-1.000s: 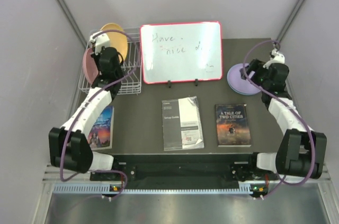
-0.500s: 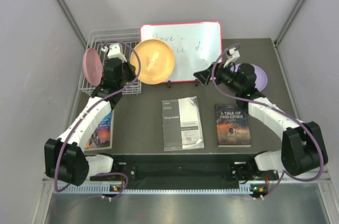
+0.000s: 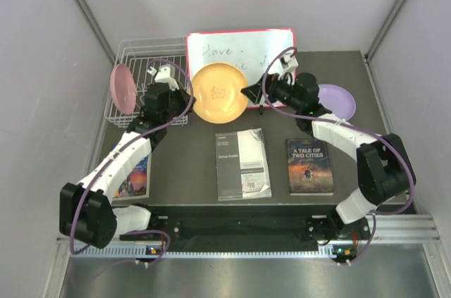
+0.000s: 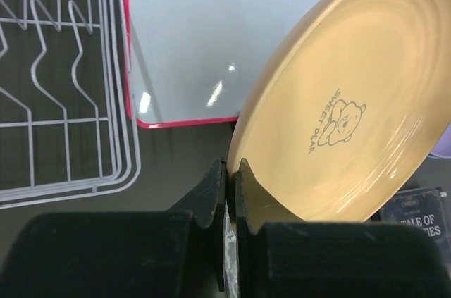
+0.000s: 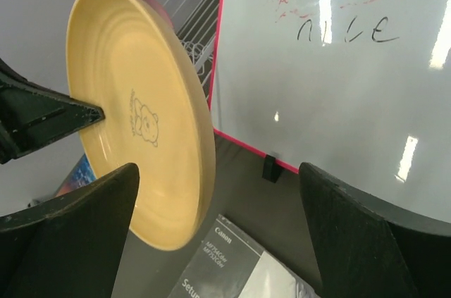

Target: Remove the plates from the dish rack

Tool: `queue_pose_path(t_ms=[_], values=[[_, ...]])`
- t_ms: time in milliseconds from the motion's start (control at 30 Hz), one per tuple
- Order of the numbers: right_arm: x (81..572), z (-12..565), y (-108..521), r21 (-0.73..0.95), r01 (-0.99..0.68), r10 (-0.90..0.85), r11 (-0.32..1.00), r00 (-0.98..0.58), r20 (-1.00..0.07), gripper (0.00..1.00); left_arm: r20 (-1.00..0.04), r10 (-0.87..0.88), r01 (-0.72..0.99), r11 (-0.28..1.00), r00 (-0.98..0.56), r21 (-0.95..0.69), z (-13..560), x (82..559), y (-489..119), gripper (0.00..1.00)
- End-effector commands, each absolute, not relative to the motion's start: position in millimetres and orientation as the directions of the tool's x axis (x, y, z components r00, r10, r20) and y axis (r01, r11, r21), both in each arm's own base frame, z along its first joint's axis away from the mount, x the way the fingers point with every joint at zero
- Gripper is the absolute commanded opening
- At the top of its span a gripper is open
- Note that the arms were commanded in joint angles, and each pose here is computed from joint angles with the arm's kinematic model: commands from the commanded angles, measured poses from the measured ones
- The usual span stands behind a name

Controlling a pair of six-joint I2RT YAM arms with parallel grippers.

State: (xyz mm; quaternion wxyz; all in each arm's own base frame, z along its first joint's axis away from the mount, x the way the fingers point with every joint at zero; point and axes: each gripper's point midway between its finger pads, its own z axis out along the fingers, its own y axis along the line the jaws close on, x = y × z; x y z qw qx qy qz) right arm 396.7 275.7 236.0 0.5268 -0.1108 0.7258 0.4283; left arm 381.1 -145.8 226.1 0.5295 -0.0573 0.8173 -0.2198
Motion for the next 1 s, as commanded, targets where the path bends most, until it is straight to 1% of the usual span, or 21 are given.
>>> queue_pose_path(t_ms=[0,33,133,167,233,267,300,333,400,433,500,533,567,600,667,733,767,833,867,900,967], values=[[410,253,290,0.477,-0.643,0.296,0.599,-0.376,-0.878,0.88,-0.845,-0.376,0.258,0.834,-0.381,-0.487,260,375,-169,0.0],[411,253,292,0.477,-0.643,0.295,0.598,-0.377,-0.878,0.75,-0.844,-0.374,0.265,0.831,-0.383,-0.489,259,375,-170,0.0],[414,245,293,0.485,-0.631,0.287,0.606,-0.395,-0.873,0.55,-0.845,-0.372,0.27,0.83,-0.384,-0.488,258,373,-173,0.0],[413,246,293,0.485,-0.632,0.29,0.604,-0.392,-0.873,0.4,-0.848,-0.371,0.273,0.831,-0.379,-0.485,258,372,-173,0.0],[413,243,291,0.483,-0.629,0.285,0.609,-0.395,-0.874,0.25,-0.852,-0.362,0.294,0.826,-0.378,-0.481,259,371,-175,0.0],[414,242,288,0.481,-0.617,0.287,0.623,-0.392,-0.874,0.06,-0.854,-0.359,0.3,0.825,-0.377,-0.479,260,371,-176,0.0],[413,248,283,0.473,-0.606,0.294,0.64,-0.375,-0.879,0.03,-0.856,-0.355,0.303,0.826,-0.376,-0.475,261,371,-176,0.0],[411,244,276,0.456,-0.591,0.286,0.665,-0.363,-0.887,0.01,-0.858,-0.354,0.278,0.84,-0.371,-0.466,258,372,-171,0.04],[414,256,251,0.436,-0.522,0.311,0.733,-0.312,-0.898,0.0,-0.867,-0.349,0.245,0.86,-0.357,-0.447,257,375,-163,0.31],[413,251,240,0.427,-0.492,0.311,0.759,-0.303,-0.901,0.0,-0.875,-0.338,0.219,0.878,-0.347,-0.426,255,376,-157,0.56],[416,268,201,0.419,-0.413,0.349,0.809,-0.235,-0.907,0.0,-0.886,-0.333,0.162,0.903,-0.322,-0.398,255,380,-145,0.72],[413,257,185,0.423,-0.368,0.352,0.828,-0.244,-0.903,0.0,-0.897,-0.324,0.127,0.919,-0.301,-0.375,256,381,-136,0.83],[419,259,154,0.419,-0.29,0.37,0.86,-0.208,-0.905,0.0,-0.901,-0.317,0.109,0.926,-0.296,-0.362,256,381,-131,0.87],[412,264,135,0.417,-0.251,0.382,0.873,-0.178,-0.907,0.0,-0.906,-0.315,0.09,0.932,-0.283,-0.352,258,382,-127,0.88],[412,257,80,0.413,-0.088,0.4,0.907,-0.137,-0.906,0.0,-0.924,-0.295,0.039,0.949,-0.244,-0.314,264,383,-113,0.9],[403,253,33,0.405,0.043,0.407,0.913,-0.093,-0.909,0.0,-0.939,-0.262,-0.016,0.964,-0.222,-0.265,267,380,-97,0.9],[399,246,15,0.397,0.109,0.407,0.911,-0.093,-0.909,0.01,-0.948,-0.252,-0.077,0.967,-0.195,-0.241,270,380,-84,0.9],[393,238,-25,0.393,0.219,0.417,0.893,-0.073,-0.906,0.03,-0.965,-0.219,-0.115,0.972,-0.143,-0.203,285,377,-70,0.93],[390,232,-35,0.387,0.252,0.419,0.887,-0.084,-0.904,0.03,-0.971,-0.206,-0.144,0.971,-0.122,-0.188,290,375,-63,0.99],[390,224,-42,0.386,0.277,0.426,0.88,-0.096,-0.9,0.03,-0.977,-0.201,-0.193,0.964,-0.071,-0.184,301,374,-51,0.99],[390,215,-59,0.389,0.32,0.439,0.864,-0.101,-0.893,0.03,-0.989,-0.138,-0.255,0.959,-0.047,-0.122,308,372,-36,0.99]])
